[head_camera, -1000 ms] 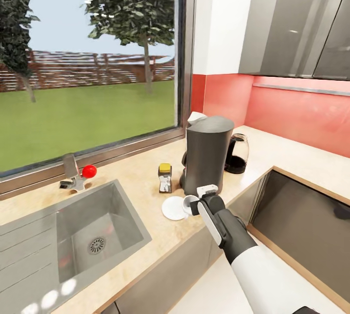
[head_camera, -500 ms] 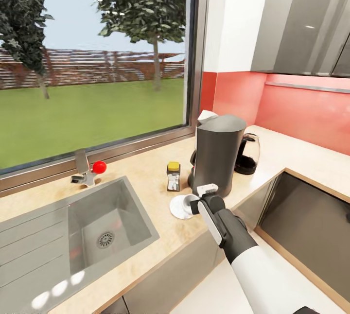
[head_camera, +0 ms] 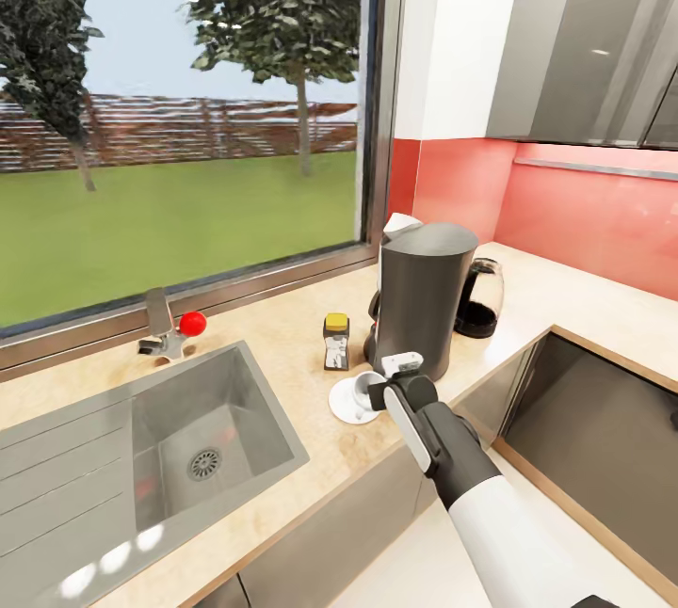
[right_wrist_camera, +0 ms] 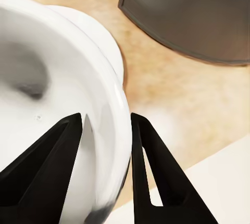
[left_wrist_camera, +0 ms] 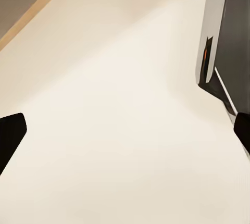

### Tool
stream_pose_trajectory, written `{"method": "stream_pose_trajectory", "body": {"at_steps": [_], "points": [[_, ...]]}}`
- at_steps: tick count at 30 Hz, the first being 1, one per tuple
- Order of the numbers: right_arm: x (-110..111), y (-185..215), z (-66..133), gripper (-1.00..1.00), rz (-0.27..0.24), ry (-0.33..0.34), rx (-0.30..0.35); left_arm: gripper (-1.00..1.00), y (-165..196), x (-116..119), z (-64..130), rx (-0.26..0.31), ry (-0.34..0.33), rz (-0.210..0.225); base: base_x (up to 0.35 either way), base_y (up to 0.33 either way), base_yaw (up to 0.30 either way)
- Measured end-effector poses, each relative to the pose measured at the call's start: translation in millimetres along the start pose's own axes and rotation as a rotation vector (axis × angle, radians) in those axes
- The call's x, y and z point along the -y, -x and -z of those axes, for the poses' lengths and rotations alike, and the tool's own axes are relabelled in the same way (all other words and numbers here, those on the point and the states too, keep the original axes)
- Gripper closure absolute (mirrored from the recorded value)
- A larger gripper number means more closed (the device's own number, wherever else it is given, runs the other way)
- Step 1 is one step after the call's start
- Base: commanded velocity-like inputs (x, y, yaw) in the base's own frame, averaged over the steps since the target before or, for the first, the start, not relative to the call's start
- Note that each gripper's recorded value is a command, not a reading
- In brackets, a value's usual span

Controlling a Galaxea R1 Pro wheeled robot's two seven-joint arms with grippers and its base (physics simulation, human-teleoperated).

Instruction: Set up a coffee station on the kitchen countertop: keep the coffee maker on the countertop, move the bottle of coffee from the kitchen shelf to the counter next to the coffee maker, place a paper coffee filter on top of the coffee maker, put the saucer next to the coffee maker with the coffee cup on the saucer, and place the electric kettle next to the coffee maker.

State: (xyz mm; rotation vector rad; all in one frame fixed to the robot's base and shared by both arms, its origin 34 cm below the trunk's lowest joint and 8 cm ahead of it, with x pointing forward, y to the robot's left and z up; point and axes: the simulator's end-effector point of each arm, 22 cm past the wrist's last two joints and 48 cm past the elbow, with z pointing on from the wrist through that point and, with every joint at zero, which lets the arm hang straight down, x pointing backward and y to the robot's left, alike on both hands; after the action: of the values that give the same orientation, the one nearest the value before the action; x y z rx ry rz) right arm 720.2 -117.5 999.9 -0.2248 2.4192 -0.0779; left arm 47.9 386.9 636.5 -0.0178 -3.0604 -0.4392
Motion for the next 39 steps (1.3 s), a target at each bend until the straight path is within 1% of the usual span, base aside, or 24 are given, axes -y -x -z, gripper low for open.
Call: {"method": "stream_pose_trajectory", "body": {"at_steps": [8, 19, 25, 29, 39], "points": [[1, -1, -0.6, 1.0, 0.001, -0.001, -0.002, -1.0, 0, 2, 0.1, -0.002, -0.003, -0.001, 0.001, 0.0, 0.0], [2, -3, -1.8, 1.0, 0.003, -0.004, -0.006, -1.0, -1, 2, 0.2, -0.002, -0.002, 0.0, 0.075, 0.0, 0.0], [2, -9, -5.3, 1.0, 0.006, -0.006, -0.022, -1.0, -1, 2, 0.3, -0.003, -0.003, -0.001, 0.003, 0.0, 0.003], [2, -12, -7.4, 1.0, 0.008, -0.007, -0.03, -1.0, -2, 7, 1.0, -0.004, -0.009, -0.002, 0.0, 0.0, 0.085], [1, -16, -11.8, 1.0, 0.008, -0.005, -0.041, -1.0, -5, 8, 1.5, -0.013, -0.011, -0.004, 0.0, 0.0, 0.156]]}}
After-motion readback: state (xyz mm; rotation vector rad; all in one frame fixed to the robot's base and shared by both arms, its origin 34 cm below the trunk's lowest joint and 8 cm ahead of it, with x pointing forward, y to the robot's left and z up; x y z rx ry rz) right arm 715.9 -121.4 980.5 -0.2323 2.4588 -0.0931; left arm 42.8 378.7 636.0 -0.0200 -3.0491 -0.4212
